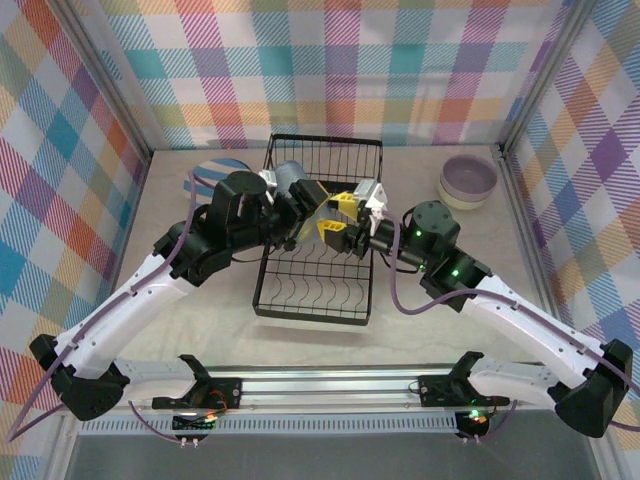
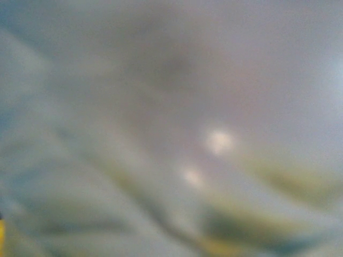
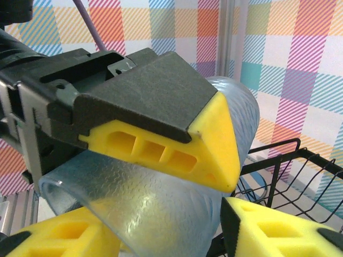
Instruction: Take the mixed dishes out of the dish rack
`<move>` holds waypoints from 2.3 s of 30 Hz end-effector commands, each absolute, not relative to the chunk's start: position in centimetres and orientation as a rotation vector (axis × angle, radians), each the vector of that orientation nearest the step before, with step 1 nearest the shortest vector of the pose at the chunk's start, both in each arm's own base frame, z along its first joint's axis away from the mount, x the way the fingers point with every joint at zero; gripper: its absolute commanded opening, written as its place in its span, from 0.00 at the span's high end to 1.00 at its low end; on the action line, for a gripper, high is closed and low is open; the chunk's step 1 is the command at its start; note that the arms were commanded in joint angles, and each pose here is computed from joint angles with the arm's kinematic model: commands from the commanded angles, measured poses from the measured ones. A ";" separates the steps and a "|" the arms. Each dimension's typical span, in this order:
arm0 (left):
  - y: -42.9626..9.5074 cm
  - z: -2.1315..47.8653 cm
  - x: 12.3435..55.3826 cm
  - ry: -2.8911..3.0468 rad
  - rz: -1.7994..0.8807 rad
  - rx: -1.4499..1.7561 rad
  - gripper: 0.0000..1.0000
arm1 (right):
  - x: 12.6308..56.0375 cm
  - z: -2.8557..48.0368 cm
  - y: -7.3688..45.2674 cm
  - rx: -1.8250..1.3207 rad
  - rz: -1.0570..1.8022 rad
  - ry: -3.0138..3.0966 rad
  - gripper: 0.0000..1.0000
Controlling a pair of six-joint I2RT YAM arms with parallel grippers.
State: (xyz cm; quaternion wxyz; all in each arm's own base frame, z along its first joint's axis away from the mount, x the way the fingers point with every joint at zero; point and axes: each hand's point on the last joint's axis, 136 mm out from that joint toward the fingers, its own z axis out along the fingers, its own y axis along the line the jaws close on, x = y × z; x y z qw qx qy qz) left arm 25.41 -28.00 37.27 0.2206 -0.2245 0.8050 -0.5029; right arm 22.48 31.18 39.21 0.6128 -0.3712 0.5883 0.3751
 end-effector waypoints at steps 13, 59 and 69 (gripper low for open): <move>-28.5 39.2 25.9 2.104 -1.510 -0.678 0.32 | 23.2 39.5 32.3 -0.926 0.703 1.306 0.74; -23.4 47.6 22.8 1.933 -1.005 0.043 0.00 | 27.8 44.9 19.9 -0.310 0.311 1.637 1.00; -25.9 48.2 22.9 1.931 -1.077 0.151 0.00 | 27.1 45.9 14.5 -0.136 0.147 1.715 1.00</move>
